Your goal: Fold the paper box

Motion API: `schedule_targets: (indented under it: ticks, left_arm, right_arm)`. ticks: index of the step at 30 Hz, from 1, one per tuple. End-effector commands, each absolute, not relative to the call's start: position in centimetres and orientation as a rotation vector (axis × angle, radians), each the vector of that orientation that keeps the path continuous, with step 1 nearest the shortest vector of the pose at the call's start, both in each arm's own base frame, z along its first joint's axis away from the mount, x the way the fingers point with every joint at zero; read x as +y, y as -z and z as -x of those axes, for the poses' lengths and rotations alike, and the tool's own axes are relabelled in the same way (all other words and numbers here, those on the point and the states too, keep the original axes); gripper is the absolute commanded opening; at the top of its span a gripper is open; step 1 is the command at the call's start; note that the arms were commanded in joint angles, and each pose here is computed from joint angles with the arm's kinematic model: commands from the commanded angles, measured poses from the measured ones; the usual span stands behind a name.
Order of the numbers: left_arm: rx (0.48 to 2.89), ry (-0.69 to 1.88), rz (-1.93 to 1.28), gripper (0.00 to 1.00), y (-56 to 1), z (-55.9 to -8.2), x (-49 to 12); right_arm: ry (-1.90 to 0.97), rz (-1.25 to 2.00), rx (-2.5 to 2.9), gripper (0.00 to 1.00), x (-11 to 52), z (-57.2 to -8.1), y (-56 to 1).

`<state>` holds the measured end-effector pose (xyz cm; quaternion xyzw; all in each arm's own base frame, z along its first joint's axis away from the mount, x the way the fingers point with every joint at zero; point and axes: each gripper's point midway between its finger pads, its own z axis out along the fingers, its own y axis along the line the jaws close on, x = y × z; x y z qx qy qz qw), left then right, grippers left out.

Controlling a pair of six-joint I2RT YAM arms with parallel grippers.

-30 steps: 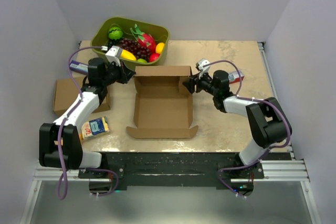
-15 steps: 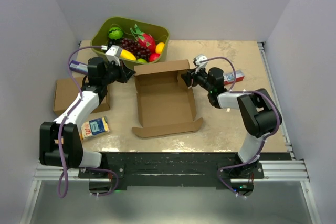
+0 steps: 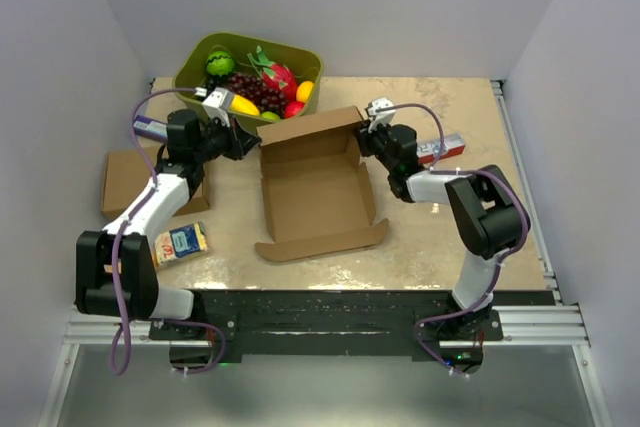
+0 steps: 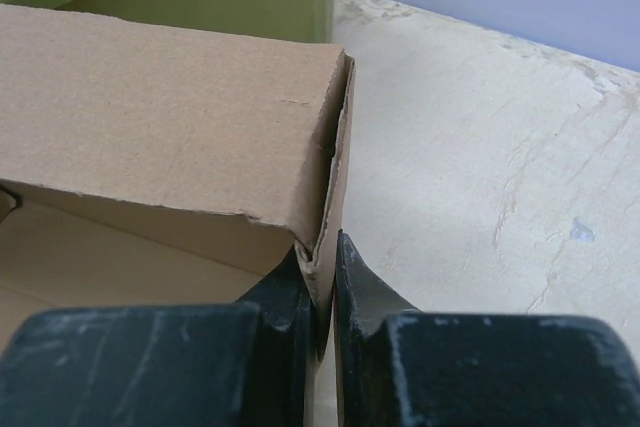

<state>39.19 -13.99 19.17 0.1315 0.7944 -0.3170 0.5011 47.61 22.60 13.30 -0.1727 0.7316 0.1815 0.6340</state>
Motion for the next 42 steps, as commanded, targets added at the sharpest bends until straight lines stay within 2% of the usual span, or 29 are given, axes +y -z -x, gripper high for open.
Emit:
schedule_targets:
  ticks: [1,5,6,8,9,11,14,17,21,24,33,42]
  left_arm:
    - [2.226,0.896,-0.280,0.00,-11.4,-34.0,-14.8]
    - [2.151,0.856,-0.306,0.02,-13.6,-34.3,-14.6]
    - [2.131,0.839,-0.312,0.14,-14.2,-34.5,-14.5]
    - [2.066,0.779,-0.320,0.29,-16.2,-34.9,-14.0]
    - [2.041,0.757,-0.322,0.41,-17.0,-35.1,-13.8]
    - [1.964,0.653,-0.321,0.52,-19.7,-35.7,-12.7]
    - [1.842,0.544,-0.315,0.60,-23.8,-35.9,-11.4]
    - [1.708,0.498,-0.349,0.63,-27.8,-35.2,-11.3]
    - [1.602,0.547,-0.568,0.64,-30.2,-33.7,-15.2]
    - [1.647,0.555,-0.753,0.64,-28.4,-33.6,-18.3]
    - [1.714,0.583,-0.964,0.70,-24.3,-31.9,-23.2]
    - [1.779,0.454,-1.017,0.75,-19.9,-31.7,-23.9]
  right_arm:
    - [-0.424,0.373,1.669,0.00,24.7,-47.2,-16.2]
    - [-0.425,0.388,1.774,0.00,24.5,-46.3,-16.2]
    - [-0.415,0.409,1.866,0.00,24.1,-45.3,-14.8]
    - [-0.447,0.449,1.894,0.00,24.5,-44.4,-16.2]
    - [-0.447,0.470,1.967,0.00,24.2,-43.2,-15.3]
    - [-0.466,0.503,1.987,0.00,24.2,-42.4,-16.5]
    - [-0.472,0.538,2.109,0.00,23.6,-40.4,-16.3]
    - [-0.468,0.570,2.212,0.00,22.9,-38.8,-16.2]
    - [-0.460,0.606,2.322,0.00,22.2,-37.3,-16.0]
    - [-0.482,0.632,2.389,0.00,22.3,-36.4,-15.2]
    - [-0.530,0.663,2.459,0.00,22.6,-35.1,-14.0]
    - [-0.566,0.681,2.460,0.00,22.9,-34.7,-13.7]
